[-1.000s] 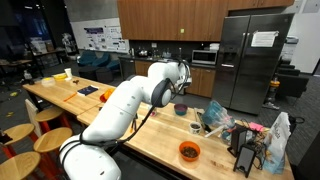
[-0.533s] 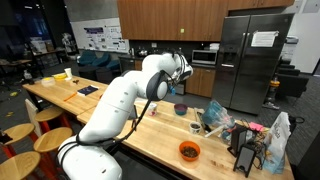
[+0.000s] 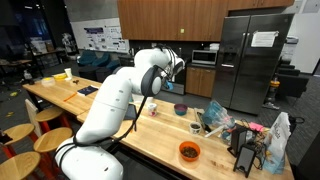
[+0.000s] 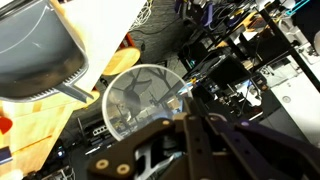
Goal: Put the clear lid on the white and pink container.
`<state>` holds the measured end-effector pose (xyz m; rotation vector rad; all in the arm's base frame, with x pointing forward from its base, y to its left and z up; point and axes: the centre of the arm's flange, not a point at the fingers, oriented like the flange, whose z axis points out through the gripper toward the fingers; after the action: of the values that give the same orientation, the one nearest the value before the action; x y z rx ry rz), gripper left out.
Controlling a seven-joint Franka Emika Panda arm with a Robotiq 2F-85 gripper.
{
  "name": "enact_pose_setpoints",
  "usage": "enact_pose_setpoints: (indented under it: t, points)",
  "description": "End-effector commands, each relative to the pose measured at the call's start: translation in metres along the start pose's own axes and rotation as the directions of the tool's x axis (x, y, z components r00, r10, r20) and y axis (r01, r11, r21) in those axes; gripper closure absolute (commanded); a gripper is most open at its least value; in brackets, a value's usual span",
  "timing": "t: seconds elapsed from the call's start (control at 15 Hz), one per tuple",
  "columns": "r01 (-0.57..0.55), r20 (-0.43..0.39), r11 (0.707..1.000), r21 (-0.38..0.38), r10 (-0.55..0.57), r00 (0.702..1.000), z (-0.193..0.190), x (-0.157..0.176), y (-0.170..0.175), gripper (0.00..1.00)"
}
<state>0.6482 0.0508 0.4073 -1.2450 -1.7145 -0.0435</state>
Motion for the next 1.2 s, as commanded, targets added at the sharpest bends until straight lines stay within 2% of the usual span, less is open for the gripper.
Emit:
enact_pose_setpoints:
  t: [0.0, 0.27, 0.73, 1.13]
  points:
    - [-0.050, 0.051, 0.998, 0.049, 0.048, 0.998, 0.034, 0.008, 0.015, 1.00]
    - [-0.064, 0.030, 0.992, 0.106, 0.061, 0.998, 0.070, -0.006, 0.028, 1.00]
    - [-0.127, -0.041, 0.981, 0.148, 0.134, 0.990, 0.118, -0.052, 0.033, 1.00]
    - [-0.177, -0.028, 0.965, 0.192, 0.186, 0.982, 0.158, -0.069, 0.042, 1.00]
